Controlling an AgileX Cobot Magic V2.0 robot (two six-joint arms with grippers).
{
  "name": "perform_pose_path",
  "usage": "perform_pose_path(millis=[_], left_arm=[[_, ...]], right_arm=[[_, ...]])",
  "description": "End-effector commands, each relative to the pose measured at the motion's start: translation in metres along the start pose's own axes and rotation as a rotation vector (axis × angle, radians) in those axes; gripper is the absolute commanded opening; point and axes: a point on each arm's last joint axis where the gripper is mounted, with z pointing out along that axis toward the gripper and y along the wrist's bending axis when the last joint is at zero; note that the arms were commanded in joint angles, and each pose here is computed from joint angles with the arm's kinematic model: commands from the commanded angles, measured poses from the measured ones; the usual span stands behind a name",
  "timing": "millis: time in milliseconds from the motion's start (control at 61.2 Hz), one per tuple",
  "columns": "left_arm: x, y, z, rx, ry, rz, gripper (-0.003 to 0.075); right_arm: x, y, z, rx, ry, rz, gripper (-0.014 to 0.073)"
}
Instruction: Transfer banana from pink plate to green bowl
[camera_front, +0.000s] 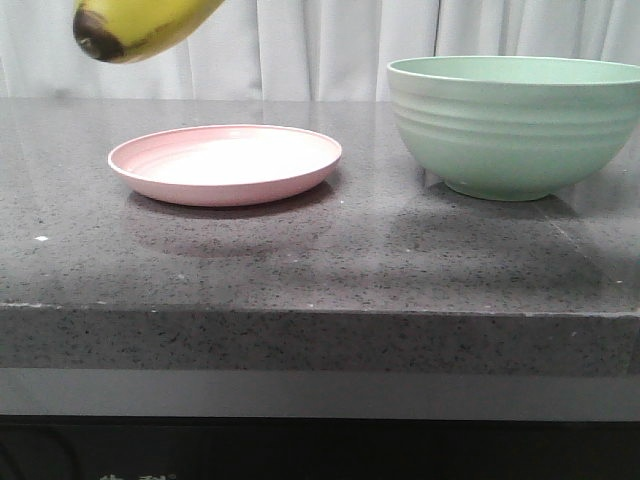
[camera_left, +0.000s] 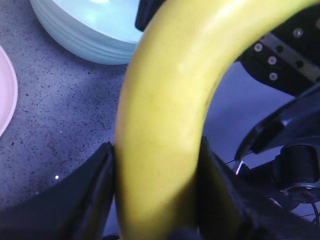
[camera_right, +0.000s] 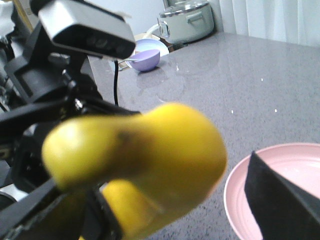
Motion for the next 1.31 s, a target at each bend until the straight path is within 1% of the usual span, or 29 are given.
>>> perform_pose_path(millis=[0,147,343,425,458,507,621,703,752,833,1046,1095,1127,1225,1275,1291], left_arm=[[-0.0119,-0.0116,-0.0090,0.039,-0.084,-0.012,0.0212],[-0.0119,-0.0116,-0.0090,0.039,-0.084,-0.012,0.0212],[-0.0119,-0.0116,-0.0090,0.039,-0.084,-0.012,0.0212],[-0.0119,-0.0116,-0.0090,0.039,-0.084,-0.012,0.0212],[-0.0119,-0.0116,-0.0090,0.039,-0.084,-0.012,0.0212],[-0.0119,-0.0116,-0.0090,0.039,-0.084,-0.012,0.0212],[-0.0119,-0.0116,-0.0090,0.039,-0.084,-0.012,0.0212],[-0.0119,-0.0116,-0.0090,0.039,-0.084,-0.012,0.0212],[-0.0119,-0.0116,-0.0090,0.039,-0.084,-0.012,0.0212],[-0.0119,-0.0116,-0.0090,0.039,-0.084,-0.012,0.0212],[-0.0119,-0.0116,-0.0090,0.039,-0.084,-0.012,0.0218],[-0.0118,-0.0114,-0.0090,0.037,-0.082,-0.009,0.0256],[-0.0116,-0.0113,-0.0090,0.035,-0.081,-0.008,0.0297],[-0.0115,-0.0112,-0.0090,0.034,-0.080,-0.006,0.0479],[-0.0113,-0.0110,-0.0090,0.032,-0.078,-0.004,0.0559],[-0.0112,-0.0109,-0.0089,0.031,-0.077,-0.002,0.0575]], right_arm=[[-0.0318,0.0094,-0.0015,-0.062,-0.160,0.014,0.0653],[-0.0375,0.0075,0.0017,-0.067,-0.168,0.003,0.0653],[-0.0341,0.0025,0.0056,-0.065,-0.157,0.017,0.0648],[-0.0332,0.0023,0.0065,-0.076,-0.155,0.020,0.0590],[-0.0329,0.0023,0.0067,-0.079,-0.155,0.021,0.0543],[-0.0330,0.0026,0.0067,-0.083,-0.155,0.021,0.0449],[-0.0331,0.0033,0.0066,-0.090,-0.157,0.020,0.0282],[-0.0331,0.0034,0.0066,-0.091,-0.157,0.020,0.0211],[-0.0331,0.0034,0.0066,-0.091,-0.157,0.020,0.0185],[-0.0331,0.0035,0.0066,-0.093,-0.157,0.020,0.0173],[-0.0331,0.0036,0.0066,-0.093,-0.156,0.019,0.0171],[-0.0331,0.0036,0.0066,-0.093,-0.156,0.019,0.0171],[-0.0331,0.0036,0.0066,-0.093,-0.156,0.019,0.0171],[-0.0331,0.0036,0.0066,-0.093,-0.156,0.019,0.0171],[-0.0331,0.0036,0.0066,-0.093,-0.156,0.019,0.0171],[-0.0331,0.0036,0.0066,-0.093,-0.156,0.019,0.0171]])
